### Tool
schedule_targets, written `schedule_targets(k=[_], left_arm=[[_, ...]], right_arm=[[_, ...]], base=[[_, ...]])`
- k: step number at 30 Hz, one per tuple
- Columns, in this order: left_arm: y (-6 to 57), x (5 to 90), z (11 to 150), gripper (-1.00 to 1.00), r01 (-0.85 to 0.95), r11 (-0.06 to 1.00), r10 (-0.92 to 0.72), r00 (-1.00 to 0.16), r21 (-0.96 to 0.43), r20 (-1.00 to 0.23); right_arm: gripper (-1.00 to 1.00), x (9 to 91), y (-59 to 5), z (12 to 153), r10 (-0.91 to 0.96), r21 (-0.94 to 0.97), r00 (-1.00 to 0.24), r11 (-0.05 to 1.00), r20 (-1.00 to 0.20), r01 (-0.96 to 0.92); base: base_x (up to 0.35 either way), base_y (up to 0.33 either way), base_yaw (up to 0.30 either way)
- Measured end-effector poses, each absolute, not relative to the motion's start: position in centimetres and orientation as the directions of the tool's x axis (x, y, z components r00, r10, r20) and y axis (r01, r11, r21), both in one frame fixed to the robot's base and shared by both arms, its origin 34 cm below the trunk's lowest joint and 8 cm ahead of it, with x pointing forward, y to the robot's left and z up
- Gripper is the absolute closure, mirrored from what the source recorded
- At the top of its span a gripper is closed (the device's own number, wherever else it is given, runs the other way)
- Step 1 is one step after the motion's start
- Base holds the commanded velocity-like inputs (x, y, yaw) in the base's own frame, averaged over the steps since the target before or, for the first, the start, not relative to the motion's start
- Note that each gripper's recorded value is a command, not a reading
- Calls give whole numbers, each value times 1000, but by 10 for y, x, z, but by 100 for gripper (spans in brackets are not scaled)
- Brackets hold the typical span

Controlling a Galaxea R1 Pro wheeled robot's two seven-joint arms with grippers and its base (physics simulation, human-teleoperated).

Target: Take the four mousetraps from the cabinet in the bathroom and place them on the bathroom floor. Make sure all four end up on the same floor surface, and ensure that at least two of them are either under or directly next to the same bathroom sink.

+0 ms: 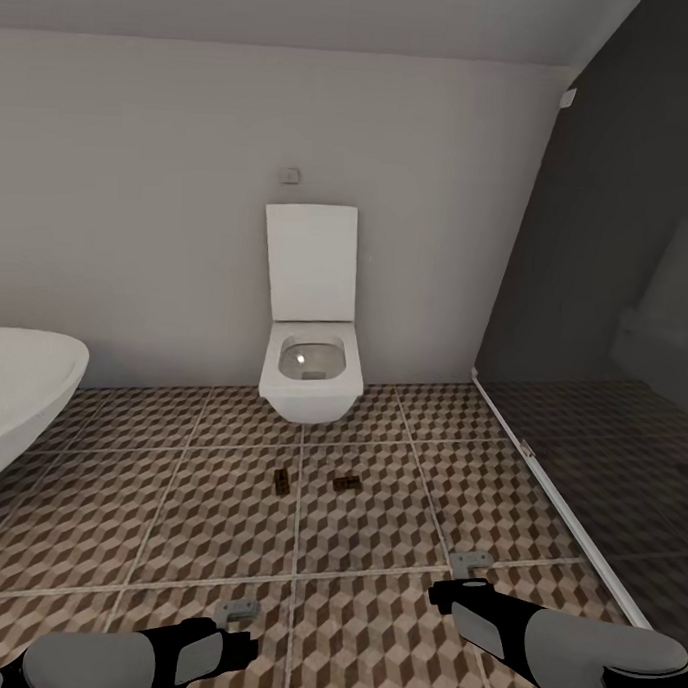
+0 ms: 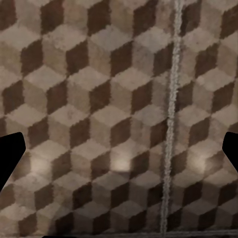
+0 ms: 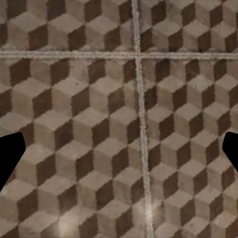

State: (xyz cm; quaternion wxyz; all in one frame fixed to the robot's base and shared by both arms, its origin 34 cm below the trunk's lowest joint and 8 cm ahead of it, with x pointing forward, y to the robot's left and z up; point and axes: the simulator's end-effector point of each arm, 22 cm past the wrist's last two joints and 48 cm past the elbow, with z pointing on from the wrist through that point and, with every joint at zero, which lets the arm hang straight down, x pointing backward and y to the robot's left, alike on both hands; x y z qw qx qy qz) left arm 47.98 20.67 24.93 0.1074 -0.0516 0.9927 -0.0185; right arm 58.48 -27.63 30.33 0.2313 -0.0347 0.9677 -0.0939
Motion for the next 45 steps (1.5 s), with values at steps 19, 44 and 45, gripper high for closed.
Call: schedule_targets(k=[19, 44, 45], left_arm=[[207, 480, 249, -100, -99, 994, -106, -972, -48, -211], [207, 480, 249, -100, -99, 994, -107, -972, -47, -211], [207, 480, 249, -100, -99, 994, -107, -972, -47, -211]], right_arm=[[-100, 585, -276, 303, -111, -198, -891, 980, -441, -24], [-100, 585, -276, 303, -111, -198, -891, 980, -441, -24], [-100, 585, -276, 303, -111, -198, -891, 980, -441, -24]], base=[[0, 0, 0], [0, 0, 0], [0, 0, 0]])
